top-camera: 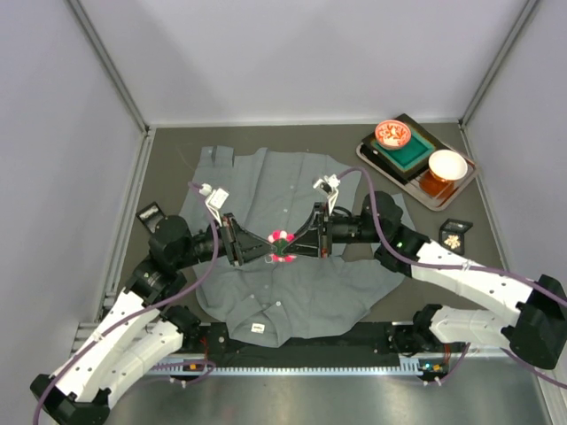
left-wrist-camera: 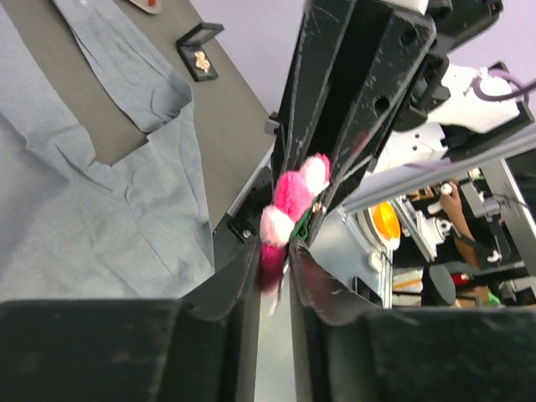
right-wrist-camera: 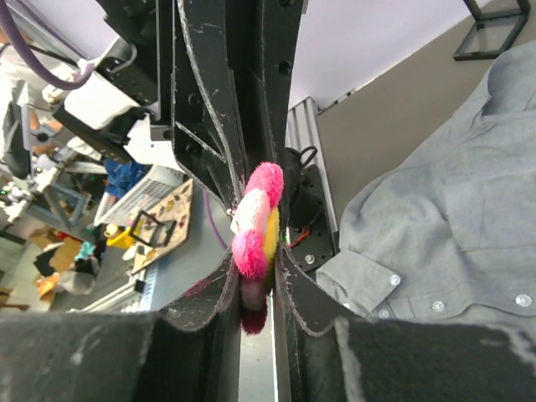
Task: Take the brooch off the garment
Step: Close the brooch.
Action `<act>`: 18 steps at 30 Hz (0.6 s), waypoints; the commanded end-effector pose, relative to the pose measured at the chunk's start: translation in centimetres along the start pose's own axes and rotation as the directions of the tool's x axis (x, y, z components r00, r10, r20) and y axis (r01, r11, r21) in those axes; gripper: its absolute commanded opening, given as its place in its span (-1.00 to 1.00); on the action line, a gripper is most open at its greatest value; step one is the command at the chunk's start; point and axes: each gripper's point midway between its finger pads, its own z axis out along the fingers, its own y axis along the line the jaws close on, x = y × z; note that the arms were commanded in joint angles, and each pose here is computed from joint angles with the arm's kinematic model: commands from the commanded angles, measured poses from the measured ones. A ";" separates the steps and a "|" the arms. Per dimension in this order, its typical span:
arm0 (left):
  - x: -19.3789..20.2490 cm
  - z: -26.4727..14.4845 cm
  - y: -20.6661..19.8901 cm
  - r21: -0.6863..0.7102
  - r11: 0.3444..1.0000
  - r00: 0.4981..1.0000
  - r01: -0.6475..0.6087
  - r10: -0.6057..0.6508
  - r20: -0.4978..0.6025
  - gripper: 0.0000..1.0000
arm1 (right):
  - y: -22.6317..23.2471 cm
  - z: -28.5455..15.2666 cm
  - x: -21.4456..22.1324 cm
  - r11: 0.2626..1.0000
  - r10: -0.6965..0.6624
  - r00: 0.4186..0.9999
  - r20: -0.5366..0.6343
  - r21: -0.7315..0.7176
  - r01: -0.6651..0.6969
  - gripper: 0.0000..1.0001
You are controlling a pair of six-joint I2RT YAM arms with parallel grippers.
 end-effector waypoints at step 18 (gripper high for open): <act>-7.7 3.9 5.8 -0.033 0.964 0.952 0.265 -0.257 0.165 -1.00 | -4.4 -2.5 -1.1 0.982 0.173 0.984 0.032 0.068 -0.174 0.58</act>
